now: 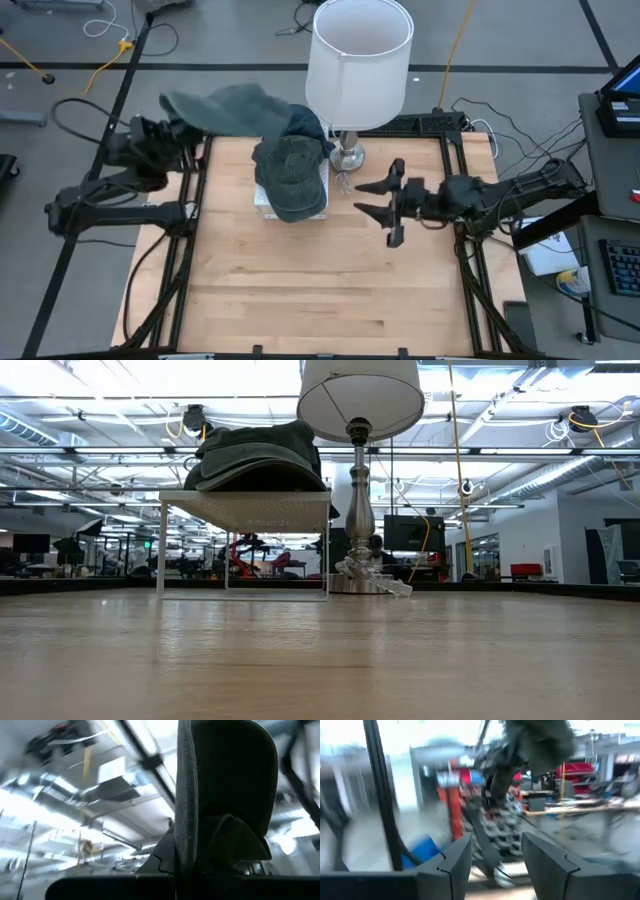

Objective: Pick & Place hat
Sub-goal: Stack the gray cap on the gray caps on the shelf

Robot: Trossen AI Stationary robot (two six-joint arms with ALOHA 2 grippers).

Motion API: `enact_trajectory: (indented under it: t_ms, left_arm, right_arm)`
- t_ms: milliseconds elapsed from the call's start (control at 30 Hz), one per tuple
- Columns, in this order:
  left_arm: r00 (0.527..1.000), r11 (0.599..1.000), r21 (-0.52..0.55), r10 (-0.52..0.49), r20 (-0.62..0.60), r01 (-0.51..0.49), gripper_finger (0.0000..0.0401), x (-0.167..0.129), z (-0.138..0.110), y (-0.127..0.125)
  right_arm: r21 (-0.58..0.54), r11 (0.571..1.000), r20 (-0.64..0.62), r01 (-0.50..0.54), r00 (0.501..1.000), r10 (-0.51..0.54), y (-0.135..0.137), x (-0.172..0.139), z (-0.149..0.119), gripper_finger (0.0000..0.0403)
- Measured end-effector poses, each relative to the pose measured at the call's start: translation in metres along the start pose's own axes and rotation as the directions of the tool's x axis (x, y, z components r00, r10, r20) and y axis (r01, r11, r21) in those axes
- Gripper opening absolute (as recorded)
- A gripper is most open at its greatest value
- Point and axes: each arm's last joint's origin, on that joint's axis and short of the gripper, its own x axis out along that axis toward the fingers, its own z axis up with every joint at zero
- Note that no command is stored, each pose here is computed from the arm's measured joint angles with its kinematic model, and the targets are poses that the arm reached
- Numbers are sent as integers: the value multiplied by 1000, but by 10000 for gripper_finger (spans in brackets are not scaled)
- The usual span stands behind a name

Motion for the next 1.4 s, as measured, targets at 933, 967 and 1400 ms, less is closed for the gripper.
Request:
enact_trajectory:
  t_ms: [933, 967, 1400]
  left_arm:
    - [837, 599, 710, 114, -535, 371, 8, 100, 30, -182]
    - [827, 560, 730, 131, -546, 393, 8, 101, 28, -190]
    - [813, 344, 787, 104, -573, 512, 8, 92, -7, -257]
  right_arm:
    - [981, -36, 193, -189, 960, 201, 21, 8, 6, 338]
    - [981, -50, 195, -189, 961, 198, 26, 9, 4, 338]
    - [886, -263, 424, -381, 896, 130, 71, 23, -19, 337]
